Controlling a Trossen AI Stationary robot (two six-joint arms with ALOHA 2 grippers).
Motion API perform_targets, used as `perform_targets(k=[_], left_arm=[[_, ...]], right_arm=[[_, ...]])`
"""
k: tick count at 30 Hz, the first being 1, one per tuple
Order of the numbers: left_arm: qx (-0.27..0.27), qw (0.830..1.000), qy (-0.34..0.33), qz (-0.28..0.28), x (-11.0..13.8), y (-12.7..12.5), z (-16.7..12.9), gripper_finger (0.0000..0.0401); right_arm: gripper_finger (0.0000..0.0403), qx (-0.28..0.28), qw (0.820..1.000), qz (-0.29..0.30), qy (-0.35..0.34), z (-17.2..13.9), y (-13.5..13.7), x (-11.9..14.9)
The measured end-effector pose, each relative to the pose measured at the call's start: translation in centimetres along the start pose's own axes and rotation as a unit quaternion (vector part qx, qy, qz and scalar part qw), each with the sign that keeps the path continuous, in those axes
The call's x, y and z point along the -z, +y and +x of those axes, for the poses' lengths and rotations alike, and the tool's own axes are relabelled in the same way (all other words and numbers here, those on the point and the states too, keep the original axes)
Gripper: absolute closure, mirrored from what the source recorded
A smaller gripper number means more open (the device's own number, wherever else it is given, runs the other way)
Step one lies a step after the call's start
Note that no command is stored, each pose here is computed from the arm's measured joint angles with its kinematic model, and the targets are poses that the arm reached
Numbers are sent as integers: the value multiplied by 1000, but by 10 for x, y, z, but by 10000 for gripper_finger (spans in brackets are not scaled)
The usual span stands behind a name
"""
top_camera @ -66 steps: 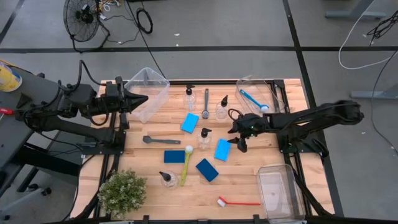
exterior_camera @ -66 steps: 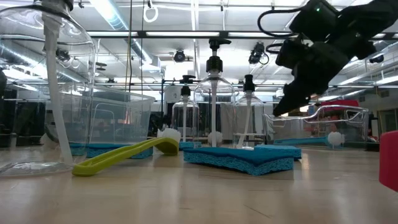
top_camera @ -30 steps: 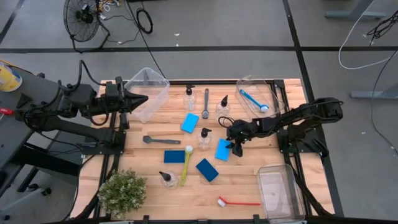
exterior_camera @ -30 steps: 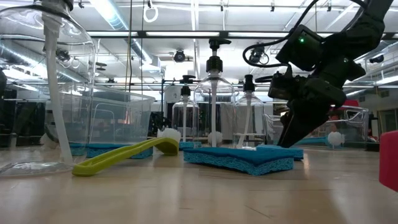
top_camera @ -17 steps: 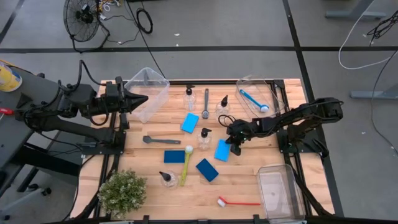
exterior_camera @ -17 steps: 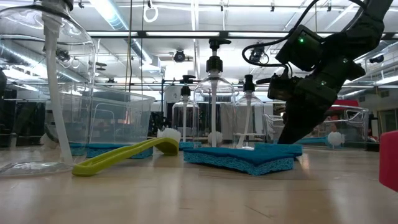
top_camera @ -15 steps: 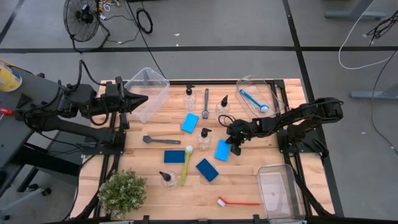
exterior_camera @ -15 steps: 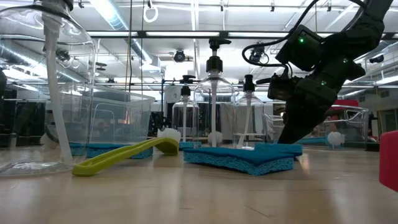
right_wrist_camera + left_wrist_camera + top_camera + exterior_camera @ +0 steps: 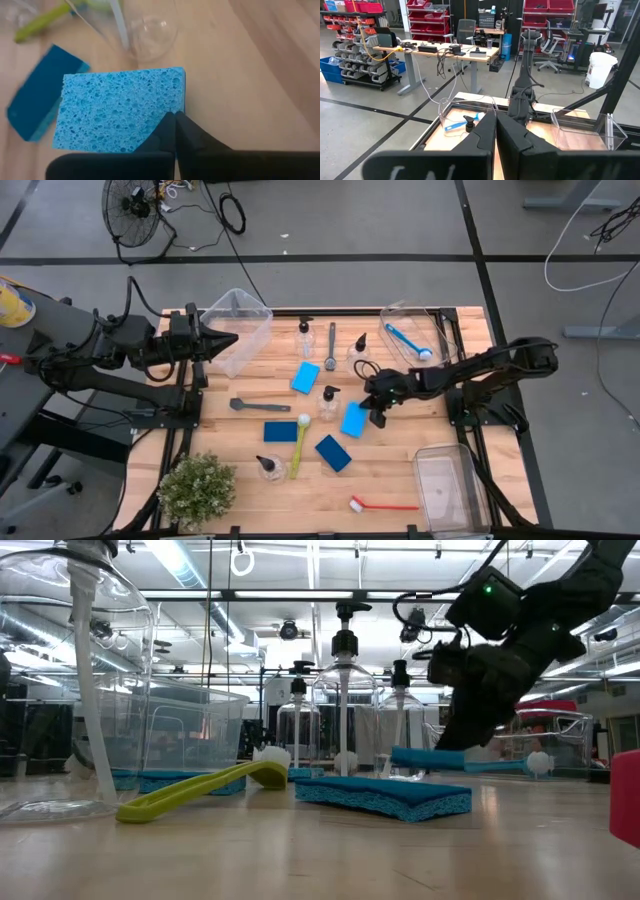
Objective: Pick & Place Kitchen Sink Supplies
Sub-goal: Put the light blue sponge into the bottom transparent bin
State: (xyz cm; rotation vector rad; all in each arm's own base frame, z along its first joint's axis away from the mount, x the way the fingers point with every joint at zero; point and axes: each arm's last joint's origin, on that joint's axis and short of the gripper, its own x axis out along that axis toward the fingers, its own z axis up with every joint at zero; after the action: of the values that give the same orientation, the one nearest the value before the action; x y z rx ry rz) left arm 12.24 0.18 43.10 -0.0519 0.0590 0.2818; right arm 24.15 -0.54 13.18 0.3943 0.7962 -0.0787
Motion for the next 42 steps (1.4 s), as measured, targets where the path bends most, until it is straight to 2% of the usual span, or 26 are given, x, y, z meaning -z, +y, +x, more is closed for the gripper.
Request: perform_targets(k=[13,20,24,34,42], left_arm=[[0,1000,-1,0,0,0,0,385],[0,1000,-1,0,0,0,0,385],[0,1000,-4,-1,-1,0,0,385],[-2,1000,-5,-1,-1,0,0,385],[-1,1000,-5,0,-1,0,0,385]], right_arm=[[403,10,999,10,-37,-55,7,-7],[403,16,992,6,-123,-86,12,-16],[403,-2,988,-7,-155,-102,15,-19],[403,-125,972,-134,-146,-152,47,-45],[403,-210,941,-242,-111,-192,77,-56]])
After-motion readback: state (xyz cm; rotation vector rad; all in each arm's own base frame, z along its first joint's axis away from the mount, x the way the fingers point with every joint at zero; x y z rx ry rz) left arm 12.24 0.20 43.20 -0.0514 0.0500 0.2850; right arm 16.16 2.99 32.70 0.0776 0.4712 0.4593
